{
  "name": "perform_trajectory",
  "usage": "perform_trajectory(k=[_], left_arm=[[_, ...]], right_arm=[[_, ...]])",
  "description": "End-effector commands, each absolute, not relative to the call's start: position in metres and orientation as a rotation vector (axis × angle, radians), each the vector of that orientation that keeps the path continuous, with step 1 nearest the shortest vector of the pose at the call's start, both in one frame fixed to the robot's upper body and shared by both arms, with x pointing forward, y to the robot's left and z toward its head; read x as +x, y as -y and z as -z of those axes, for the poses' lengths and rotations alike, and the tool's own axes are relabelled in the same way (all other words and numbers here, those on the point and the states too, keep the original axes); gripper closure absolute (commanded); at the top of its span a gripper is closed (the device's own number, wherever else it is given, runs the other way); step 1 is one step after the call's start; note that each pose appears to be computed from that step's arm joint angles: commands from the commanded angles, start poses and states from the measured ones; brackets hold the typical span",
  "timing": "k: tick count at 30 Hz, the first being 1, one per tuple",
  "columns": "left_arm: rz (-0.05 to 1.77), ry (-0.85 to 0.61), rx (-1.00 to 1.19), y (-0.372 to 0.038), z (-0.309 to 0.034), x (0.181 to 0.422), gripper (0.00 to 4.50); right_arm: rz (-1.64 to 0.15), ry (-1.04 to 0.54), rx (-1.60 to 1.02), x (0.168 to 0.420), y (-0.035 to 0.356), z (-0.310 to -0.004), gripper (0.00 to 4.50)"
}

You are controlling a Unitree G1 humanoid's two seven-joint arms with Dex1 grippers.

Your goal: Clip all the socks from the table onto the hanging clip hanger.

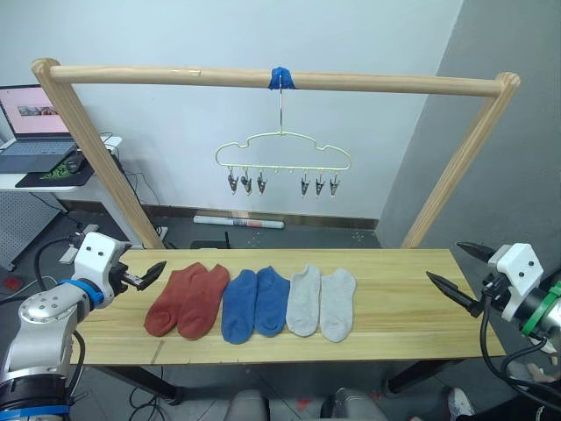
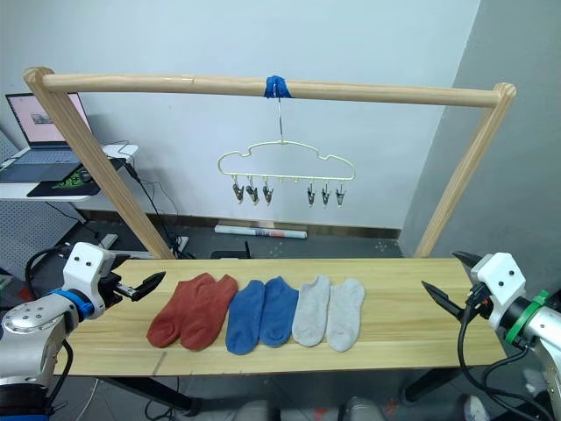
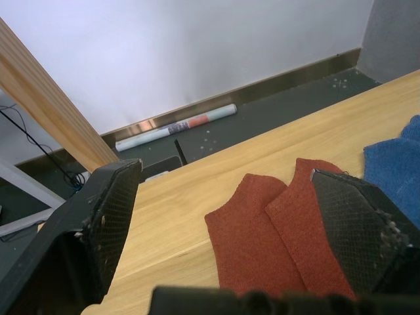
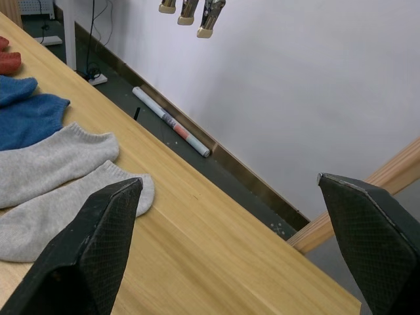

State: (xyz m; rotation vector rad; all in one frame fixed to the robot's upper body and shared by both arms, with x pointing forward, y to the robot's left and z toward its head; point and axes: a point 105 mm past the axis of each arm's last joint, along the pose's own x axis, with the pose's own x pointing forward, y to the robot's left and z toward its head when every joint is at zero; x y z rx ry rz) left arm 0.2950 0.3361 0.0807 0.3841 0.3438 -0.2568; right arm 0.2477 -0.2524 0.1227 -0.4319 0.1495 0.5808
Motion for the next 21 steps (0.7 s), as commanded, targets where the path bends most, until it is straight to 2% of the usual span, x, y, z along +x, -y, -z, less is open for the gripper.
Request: perform_trajectory(k=[1, 4, 13, 21], left_arm=[[0.286, -0.305, 0.346, -0.338, -0.084, 0.294, 0.0], [0.325, -0.292, 0.303, -0.345, -0.076, 0.288, 0.0], [0.32, -0.218, 0.391, -0.361, -0.085, 0.285, 0.0], [0.256, -0.103, 0.333, -0.358, -0.103, 0.296, 0.0]], right_arm=[[-0.599, -0.115, -0.458, 0.249, 0.249, -0.131, 0.02], [-0.601, -0.114, -0.457, 0.249, 0.248, -0.131, 0.02], [-0.602, -0.103, -0.461, 0.252, 0.248, -0.132, 0.02], [-0.625, -0.089, -0.465, 0.255, 0.242, -0.135, 0.02]])
